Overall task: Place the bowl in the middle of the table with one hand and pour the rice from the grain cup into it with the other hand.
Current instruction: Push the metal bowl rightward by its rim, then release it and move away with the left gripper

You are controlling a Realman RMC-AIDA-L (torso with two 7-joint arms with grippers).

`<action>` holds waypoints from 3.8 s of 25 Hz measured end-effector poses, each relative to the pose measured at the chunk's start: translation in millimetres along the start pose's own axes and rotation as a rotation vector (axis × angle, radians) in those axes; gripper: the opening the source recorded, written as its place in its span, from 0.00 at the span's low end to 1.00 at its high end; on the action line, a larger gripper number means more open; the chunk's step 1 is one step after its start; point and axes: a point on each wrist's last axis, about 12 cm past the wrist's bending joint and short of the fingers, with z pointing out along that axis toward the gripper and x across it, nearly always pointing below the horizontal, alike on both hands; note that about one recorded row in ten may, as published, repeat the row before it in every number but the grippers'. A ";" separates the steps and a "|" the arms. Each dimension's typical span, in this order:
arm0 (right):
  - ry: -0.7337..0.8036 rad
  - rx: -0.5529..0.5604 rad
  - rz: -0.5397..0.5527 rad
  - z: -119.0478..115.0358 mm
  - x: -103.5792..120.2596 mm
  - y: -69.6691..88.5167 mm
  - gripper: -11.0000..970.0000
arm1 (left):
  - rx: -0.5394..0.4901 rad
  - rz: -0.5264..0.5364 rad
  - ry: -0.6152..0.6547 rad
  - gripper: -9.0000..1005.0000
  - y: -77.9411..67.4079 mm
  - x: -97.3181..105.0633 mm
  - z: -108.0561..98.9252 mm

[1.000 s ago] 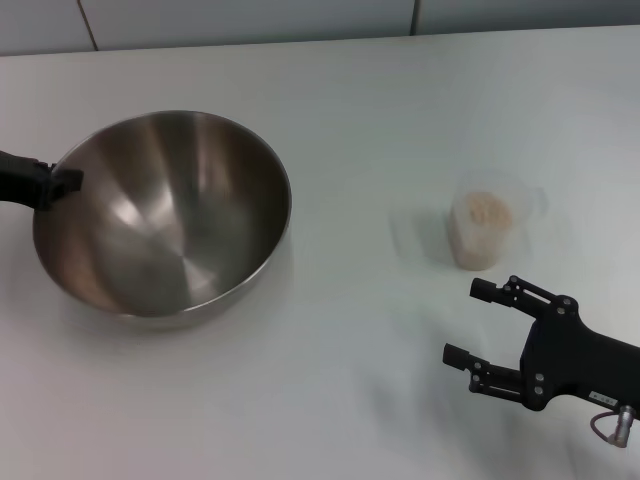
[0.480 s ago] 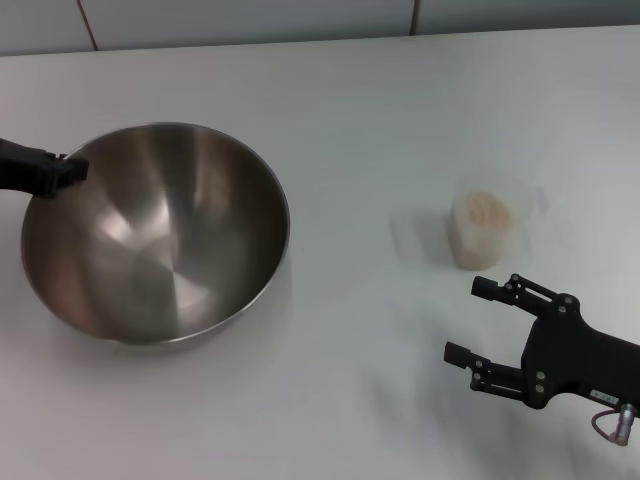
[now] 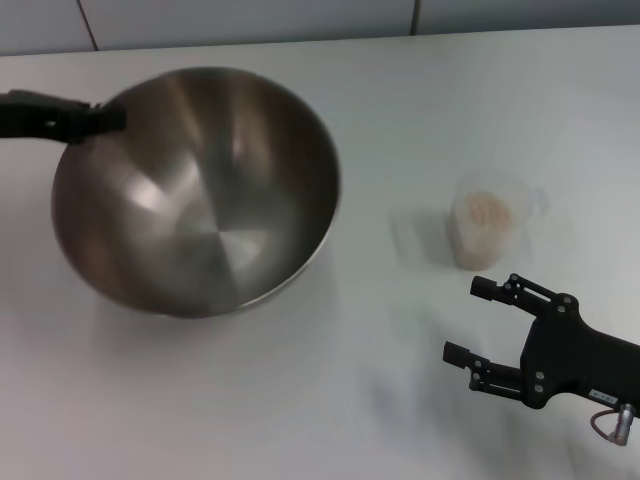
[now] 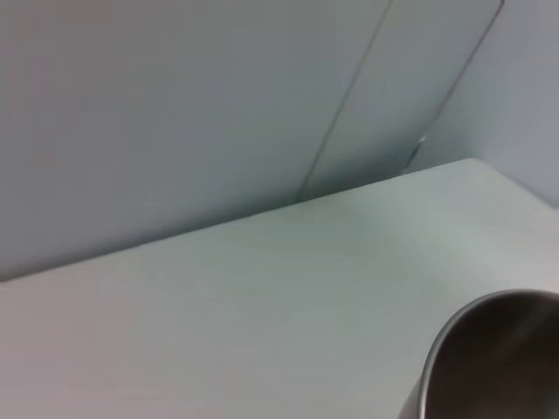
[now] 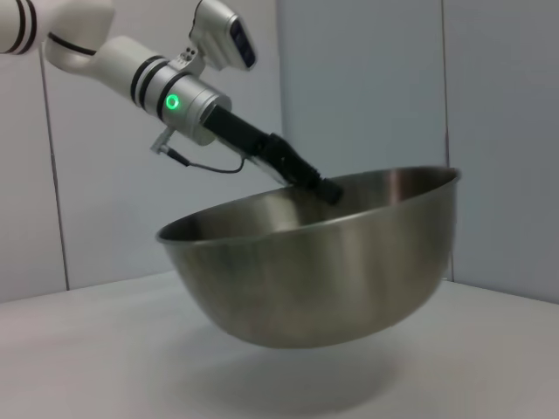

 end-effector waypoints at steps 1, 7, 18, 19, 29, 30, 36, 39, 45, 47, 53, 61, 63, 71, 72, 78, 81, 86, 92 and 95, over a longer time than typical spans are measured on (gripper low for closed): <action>0.000 0.000 0.000 0.0 0.0 0.1 0.85 | 0.009 0.004 -0.003 0.05 -1.8 -2.5 2.4; 0.000 -0.002 0.001 -0.1 0.3 0.8 0.85 | 0.060 0.027 0.002 0.06 -13.2 -12.0 21.3; 0.001 -0.005 0.002 -0.3 0.6 1.5 0.85 | 0.118 0.097 0.056 0.07 -38.4 -23.3 78.5; 0.001 -0.004 0.003 -0.4 0.7 1.6 0.85 | 0.118 0.098 0.057 0.07 -38.8 -22.8 80.3; 0.000 -0.001 0.005 -0.5 1.1 2.2 0.85 | 0.088 0.094 0.057 0.09 -35.7 -17.1 88.5; 0.000 -0.001 0.005 -0.5 1.1 2.2 0.85 | 0.088 0.094 0.057 0.09 -35.7 -17.1 88.5; 0.000 -0.002 0.005 -0.5 1.1 2.3 0.85 | 0.076 0.105 0.070 0.10 -33.0 -4.9 96.9; 0.000 -0.002 0.005 -0.4 1.1 2.3 0.85 | 0.067 0.106 0.069 0.10 -32.0 -3.1 98.4; 0.000 -0.001 0.005 -0.5 1.1 2.2 0.85 | 0.043 0.109 0.075 0.11 -29.6 0.9 101.2; 0.000 -0.001 0.005 -0.6 1.1 2.2 0.85 | 0.043 0.107 0.079 0.11 -30.0 2.6 102.8; 0.001 -0.001 0.006 -0.9 1.4 2.5 0.85 | 0.060 0.089 0.057 0.12 -31.5 1.3 102.3; 0.001 0.000 0.007 -1.2 1.6 2.8 0.85 | 0.053 0.090 0.056 0.13 -30.7 1.7 102.3; 0.001 -0.001 0.006 -1.0 1.5 2.7 0.85 | 0.053 0.087 0.056 0.13 -30.8 1.8 102.4; 0.001 -0.002 0.005 -0.5 1.2 2.3 0.85 | 0.052 0.077 0.056 0.31 -30.5 1.4 102.0; 0.001 -0.002 0.005 -0.5 1.2 2.3 0.85 | 0.052 0.079 0.055 0.33 -30.5 1.3 101.9; 0.001 -0.002 0.005 -0.5 1.2 2.3 0.85 | 0.050 0.083 0.054 0.51 -30.3 1.0 101.5; 0.000 -0.002 0.005 -0.5 1.1 2.2 0.85 | 0.051 0.084 0.054 0.63 -30.4 0.8 101.3; 0.000 -0.001 0.005 -0.5 1.1 2.1 0.85 | 0.053 0.085 0.054 0.82 -30.7 0.5 101.1; 0.000 -0.001 0.005 -0.5 1.1 2.1 0.85 | 0.059 0.074 0.042 0.86 -30.3 1.9 99.6; -0.001 0.000 0.005 -0.6 1.0 2.0 0.85 | 0.078 0.060 0.013 0.86 -30.1 4.0 95.9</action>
